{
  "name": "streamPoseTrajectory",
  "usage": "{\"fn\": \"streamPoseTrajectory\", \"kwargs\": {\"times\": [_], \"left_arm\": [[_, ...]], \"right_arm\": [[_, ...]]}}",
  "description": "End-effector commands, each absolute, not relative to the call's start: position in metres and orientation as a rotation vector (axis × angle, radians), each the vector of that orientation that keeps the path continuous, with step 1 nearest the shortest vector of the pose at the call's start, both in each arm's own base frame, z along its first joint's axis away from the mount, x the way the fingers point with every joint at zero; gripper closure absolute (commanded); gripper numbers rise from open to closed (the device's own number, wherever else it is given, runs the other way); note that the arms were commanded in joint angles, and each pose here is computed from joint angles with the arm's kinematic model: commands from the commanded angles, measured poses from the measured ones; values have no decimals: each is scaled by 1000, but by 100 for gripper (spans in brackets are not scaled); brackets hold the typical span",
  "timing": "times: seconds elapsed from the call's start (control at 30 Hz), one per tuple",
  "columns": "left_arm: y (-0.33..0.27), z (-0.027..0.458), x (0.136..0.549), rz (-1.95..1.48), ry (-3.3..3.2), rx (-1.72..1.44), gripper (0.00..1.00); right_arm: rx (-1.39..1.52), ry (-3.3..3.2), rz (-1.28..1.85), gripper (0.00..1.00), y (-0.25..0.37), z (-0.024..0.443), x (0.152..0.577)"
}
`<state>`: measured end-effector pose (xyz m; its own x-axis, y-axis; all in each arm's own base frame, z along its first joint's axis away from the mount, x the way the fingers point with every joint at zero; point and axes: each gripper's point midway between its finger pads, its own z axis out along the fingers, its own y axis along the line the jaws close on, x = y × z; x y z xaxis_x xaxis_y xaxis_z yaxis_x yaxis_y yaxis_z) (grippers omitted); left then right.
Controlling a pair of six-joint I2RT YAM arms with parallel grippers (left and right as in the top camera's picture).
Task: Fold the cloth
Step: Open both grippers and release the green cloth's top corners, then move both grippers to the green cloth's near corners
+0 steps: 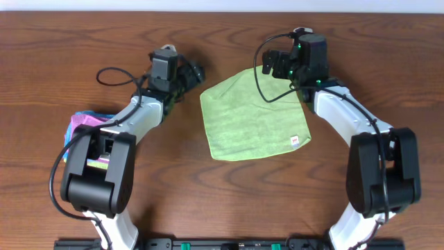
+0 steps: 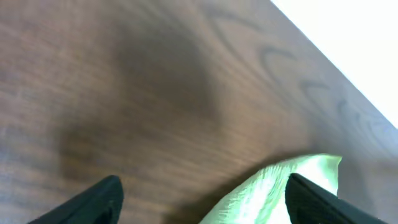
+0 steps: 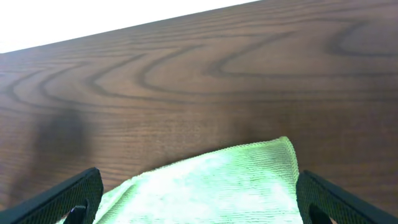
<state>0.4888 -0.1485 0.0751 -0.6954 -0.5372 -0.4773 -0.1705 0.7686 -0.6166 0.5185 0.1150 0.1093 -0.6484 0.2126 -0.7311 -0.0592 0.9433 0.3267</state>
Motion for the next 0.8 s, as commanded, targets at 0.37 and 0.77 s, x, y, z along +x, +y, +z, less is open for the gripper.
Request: {"fn": "streamPoseTrajectory", "kwargs": {"times": [0.37,0.77], "left_arm": [[-125,127,456,-654,2364,-446,15],[-116,154,297,-723,2747,-844,28]], "right_arm": [[365,2352,353,1,81,159,456],[719,2656,353,1,30,170,326]]}}
